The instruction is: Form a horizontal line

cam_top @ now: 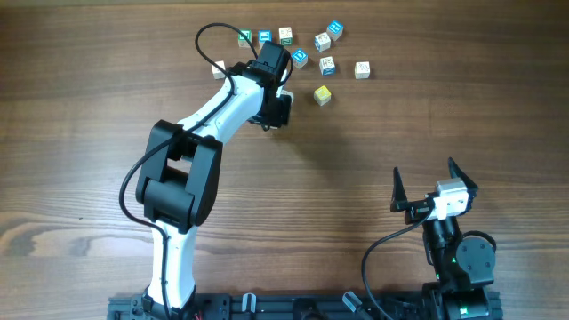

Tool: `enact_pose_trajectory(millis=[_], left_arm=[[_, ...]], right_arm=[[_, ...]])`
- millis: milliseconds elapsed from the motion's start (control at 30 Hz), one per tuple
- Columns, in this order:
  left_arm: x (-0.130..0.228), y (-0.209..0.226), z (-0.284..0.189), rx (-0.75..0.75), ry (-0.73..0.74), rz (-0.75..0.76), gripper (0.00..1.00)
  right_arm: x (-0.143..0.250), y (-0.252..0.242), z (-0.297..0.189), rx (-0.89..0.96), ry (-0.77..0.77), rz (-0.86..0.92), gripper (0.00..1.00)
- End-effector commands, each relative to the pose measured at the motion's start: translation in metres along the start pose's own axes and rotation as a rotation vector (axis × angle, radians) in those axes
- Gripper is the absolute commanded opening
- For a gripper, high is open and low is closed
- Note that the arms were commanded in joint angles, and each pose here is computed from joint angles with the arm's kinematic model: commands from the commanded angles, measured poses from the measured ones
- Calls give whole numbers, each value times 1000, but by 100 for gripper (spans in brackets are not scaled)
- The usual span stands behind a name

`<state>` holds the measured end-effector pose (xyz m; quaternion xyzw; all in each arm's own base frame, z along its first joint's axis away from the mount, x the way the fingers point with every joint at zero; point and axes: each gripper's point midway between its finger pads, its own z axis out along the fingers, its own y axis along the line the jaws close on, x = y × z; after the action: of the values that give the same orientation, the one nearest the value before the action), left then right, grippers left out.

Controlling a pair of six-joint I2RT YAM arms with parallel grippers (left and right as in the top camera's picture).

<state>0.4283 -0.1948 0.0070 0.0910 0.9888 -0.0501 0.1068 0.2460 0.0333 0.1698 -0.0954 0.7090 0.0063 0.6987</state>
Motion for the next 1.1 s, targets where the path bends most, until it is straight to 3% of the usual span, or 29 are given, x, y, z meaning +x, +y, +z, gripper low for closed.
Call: enact_pose_trajectory(millis=[0,33,67,100,800,967,1067], left_arm=[[5,4,7,-15,20,3,18],[5,4,7,-15,19,3,28],[5,4,7,-15,19,3,48],[5,4,7,-15,19,3,50],[-5,1,-20,-2,-34,4,42],[-5,1,-20,-3,-32,4,32],[-5,1,-22,-2,-35,4,33]], right_arm=[[-1,1,0,-8,-8,-6,100],[-1,1,0,-8,-8,-5,100],[-1,1,0,-8,-8,-6,100],[-1,1,0,-8,-8,-6,100],[-1,1,0,-8,-8,-6,100],[-1,1,0,-8,-8,-6,100],[-1,1,0,-8,-7,-6,100]])
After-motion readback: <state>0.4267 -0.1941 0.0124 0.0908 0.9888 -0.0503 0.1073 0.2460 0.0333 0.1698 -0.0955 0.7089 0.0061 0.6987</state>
